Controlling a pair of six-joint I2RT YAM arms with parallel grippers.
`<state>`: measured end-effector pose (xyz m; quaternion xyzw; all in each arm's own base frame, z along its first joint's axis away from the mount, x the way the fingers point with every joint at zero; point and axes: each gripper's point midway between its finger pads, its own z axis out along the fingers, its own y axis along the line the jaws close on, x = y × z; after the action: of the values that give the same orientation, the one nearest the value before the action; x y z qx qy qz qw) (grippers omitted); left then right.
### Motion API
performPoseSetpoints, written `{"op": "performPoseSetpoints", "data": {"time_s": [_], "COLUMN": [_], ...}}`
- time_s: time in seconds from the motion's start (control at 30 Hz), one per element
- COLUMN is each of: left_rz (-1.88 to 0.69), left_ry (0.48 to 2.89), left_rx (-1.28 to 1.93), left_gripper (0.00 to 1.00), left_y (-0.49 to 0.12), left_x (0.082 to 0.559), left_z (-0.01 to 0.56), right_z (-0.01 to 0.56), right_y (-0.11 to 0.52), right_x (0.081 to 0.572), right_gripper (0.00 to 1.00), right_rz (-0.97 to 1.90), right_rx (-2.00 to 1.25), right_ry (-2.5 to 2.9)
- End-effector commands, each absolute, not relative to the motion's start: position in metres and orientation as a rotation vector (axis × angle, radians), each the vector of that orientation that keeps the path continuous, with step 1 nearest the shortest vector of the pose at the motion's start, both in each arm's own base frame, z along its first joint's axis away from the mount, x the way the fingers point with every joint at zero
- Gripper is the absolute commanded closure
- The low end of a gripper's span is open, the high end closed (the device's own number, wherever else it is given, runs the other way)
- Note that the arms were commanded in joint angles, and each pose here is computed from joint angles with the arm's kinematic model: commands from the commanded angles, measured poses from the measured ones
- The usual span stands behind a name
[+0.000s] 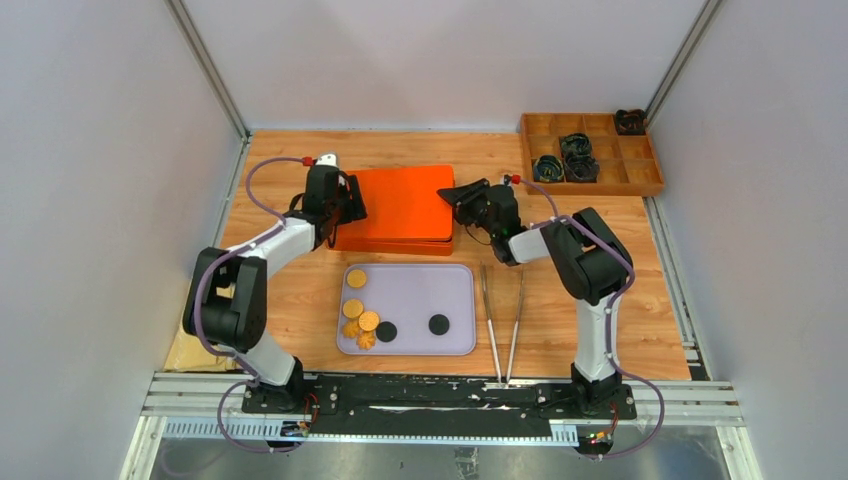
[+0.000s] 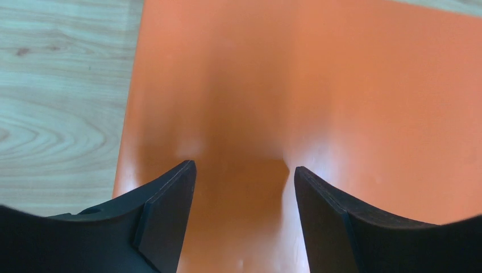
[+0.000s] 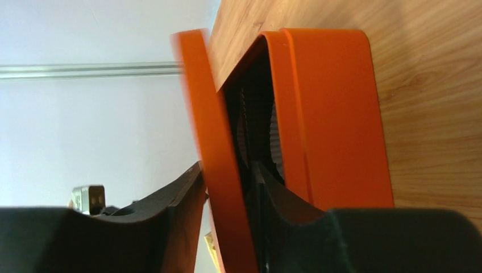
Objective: Pack the cookies
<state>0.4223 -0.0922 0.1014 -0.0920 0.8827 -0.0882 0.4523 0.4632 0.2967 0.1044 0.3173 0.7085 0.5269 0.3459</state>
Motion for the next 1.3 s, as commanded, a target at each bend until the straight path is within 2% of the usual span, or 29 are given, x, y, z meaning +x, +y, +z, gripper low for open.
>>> {"op": "performPoseSetpoints", "data": {"time_s": [0.0, 0.07, 0.13, 0.17, 0.6, 0.7, 0.77, 0.87, 0.9, 1.1, 1.27], "left_rz": [-0.274, -0.280, -0.282, -0.282, -0.317, -0.280, -0.267, -0.239, -0.218, -0.017, 0.154], "left_ry": [2.152, 2.154, 2.158, 2.161, 2.191, 2.166, 2.129, 2.067, 2.055, 1.971, 2.071], "left_rx": [-0.210, -0.194, -0.182, -0.179, -0.143, -0.183, -0.191, -0.202, -0.209, -0.356, -0.495], "left_gripper": [0.31, 0.31, 0.31, 0.31, 0.32, 0.34, 0.34, 0.32, 0.32, 0.27, 0.27], "left_y": [-0.108, -0.113, -0.117, -0.118, -0.135, -0.128, -0.123, -0.113, -0.107, -0.059, -0.021], "left_x": [0.442, 0.443, 0.443, 0.443, 0.438, 0.436, 0.433, 0.425, 0.421, 0.394, 0.392], "left_z": [0.107, 0.106, 0.105, 0.104, 0.093, 0.100, 0.119, 0.161, 0.174, 0.229, 0.194], "right_z": [0.074, 0.078, 0.087, 0.090, 0.152, 0.146, 0.138, 0.128, 0.126, 0.121, 0.104], "right_y": [0.282, 0.282, 0.281, 0.279, 0.237, 0.233, 0.230, 0.220, 0.216, 0.200, 0.202], "right_x": [0.452, 0.450, 0.448, 0.447, 0.434, 0.436, 0.438, 0.444, 0.446, 0.448, 0.447], "right_gripper": [0.56, 0.48, 0.44, 0.37, 0.38, 0.48, 0.64, 0.95, 1.00, 1.00, 1.00], "right_rz": [1.235, 1.226, 1.213, 1.192, 0.634, 0.523, 0.447, 0.355, 0.331, 0.216, 0.178], "right_rx": [0.797, 0.771, 0.740, 0.727, 0.475, 0.439, 0.417, 0.427, 0.433, 0.392, 0.339], "right_ry": [1.971, 1.984, 1.987, 1.994, 2.119, 2.222, 2.280, 2.305, 2.300, 2.313, 2.377]}}
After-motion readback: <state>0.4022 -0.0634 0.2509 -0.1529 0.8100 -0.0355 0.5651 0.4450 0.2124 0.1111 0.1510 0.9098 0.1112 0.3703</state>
